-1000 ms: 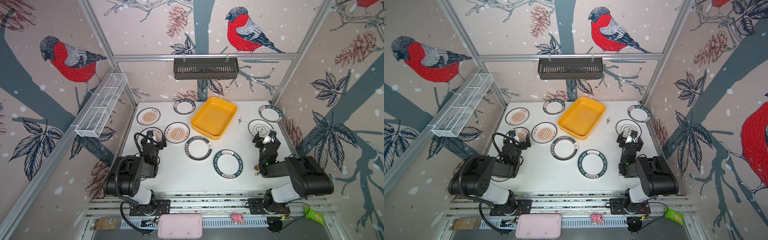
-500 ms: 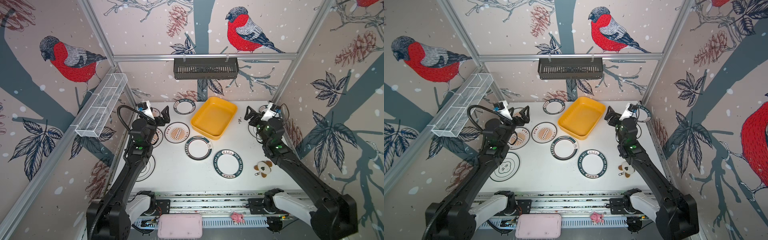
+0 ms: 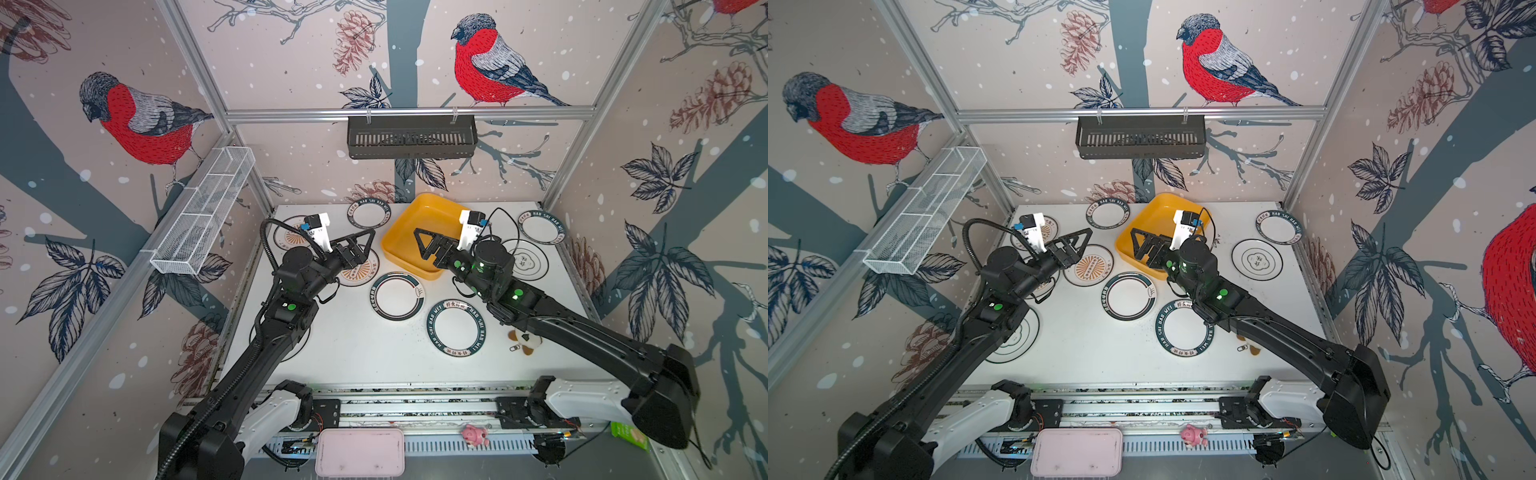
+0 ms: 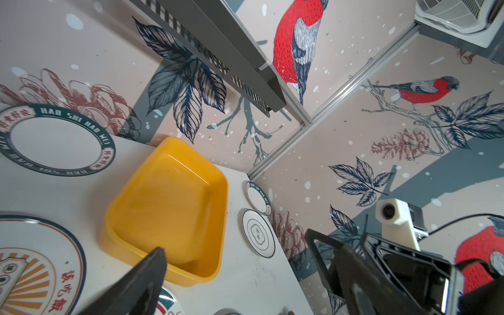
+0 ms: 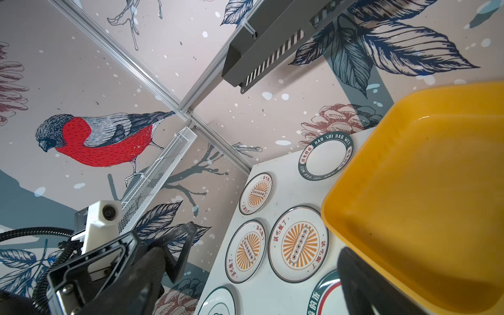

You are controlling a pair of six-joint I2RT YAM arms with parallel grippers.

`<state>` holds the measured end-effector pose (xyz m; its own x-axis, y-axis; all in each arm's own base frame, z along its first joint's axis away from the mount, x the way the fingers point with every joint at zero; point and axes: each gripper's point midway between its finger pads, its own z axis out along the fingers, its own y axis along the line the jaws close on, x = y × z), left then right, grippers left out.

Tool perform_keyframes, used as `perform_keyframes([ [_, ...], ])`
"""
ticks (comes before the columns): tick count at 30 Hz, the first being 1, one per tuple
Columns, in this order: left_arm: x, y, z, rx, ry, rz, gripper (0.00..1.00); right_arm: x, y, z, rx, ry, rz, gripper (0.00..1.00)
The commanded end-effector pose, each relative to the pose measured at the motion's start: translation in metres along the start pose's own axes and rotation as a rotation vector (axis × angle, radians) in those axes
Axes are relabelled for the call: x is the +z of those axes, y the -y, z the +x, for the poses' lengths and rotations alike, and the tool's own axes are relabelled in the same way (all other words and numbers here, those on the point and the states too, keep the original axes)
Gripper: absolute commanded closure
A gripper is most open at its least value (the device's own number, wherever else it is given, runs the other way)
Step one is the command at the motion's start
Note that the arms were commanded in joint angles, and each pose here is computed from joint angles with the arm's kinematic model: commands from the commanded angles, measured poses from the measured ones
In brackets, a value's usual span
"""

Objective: Place the plates into the plastic bin on the countertop
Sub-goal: 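Move the right gripper toward the cloud-logo plate while the left arm reaches over the bin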

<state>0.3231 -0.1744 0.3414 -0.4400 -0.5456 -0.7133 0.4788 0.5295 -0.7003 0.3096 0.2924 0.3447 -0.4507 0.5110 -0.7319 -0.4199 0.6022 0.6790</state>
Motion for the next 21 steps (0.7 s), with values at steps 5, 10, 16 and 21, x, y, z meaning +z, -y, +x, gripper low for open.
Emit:
perform_keyframes([
  [5, 0.006, 0.021, -0.012, 0.054, 0.025, 0.105, 0.02, 0.002, 0.061, -0.022, 0.203, 0.073, 0.038, 0.01],
  [10, 0.035, 0.011, 0.002, 0.076, -0.113, 0.095, 0.02, -0.018, 0.141, -0.046, 0.238, 0.156, 0.222, 0.01],
  [16, 0.073, 0.005, 0.014, 0.115, -0.241, 0.1, 0.02, -0.057, 0.23, -0.077, 0.267, 0.184, 0.466, 0.0],
  [21, 0.118, 0.013, 0.038, 0.083, -0.34, 0.107, 0.02, -0.099, 0.282, -0.094, 0.341, 0.208, 0.552, 0.01],
])
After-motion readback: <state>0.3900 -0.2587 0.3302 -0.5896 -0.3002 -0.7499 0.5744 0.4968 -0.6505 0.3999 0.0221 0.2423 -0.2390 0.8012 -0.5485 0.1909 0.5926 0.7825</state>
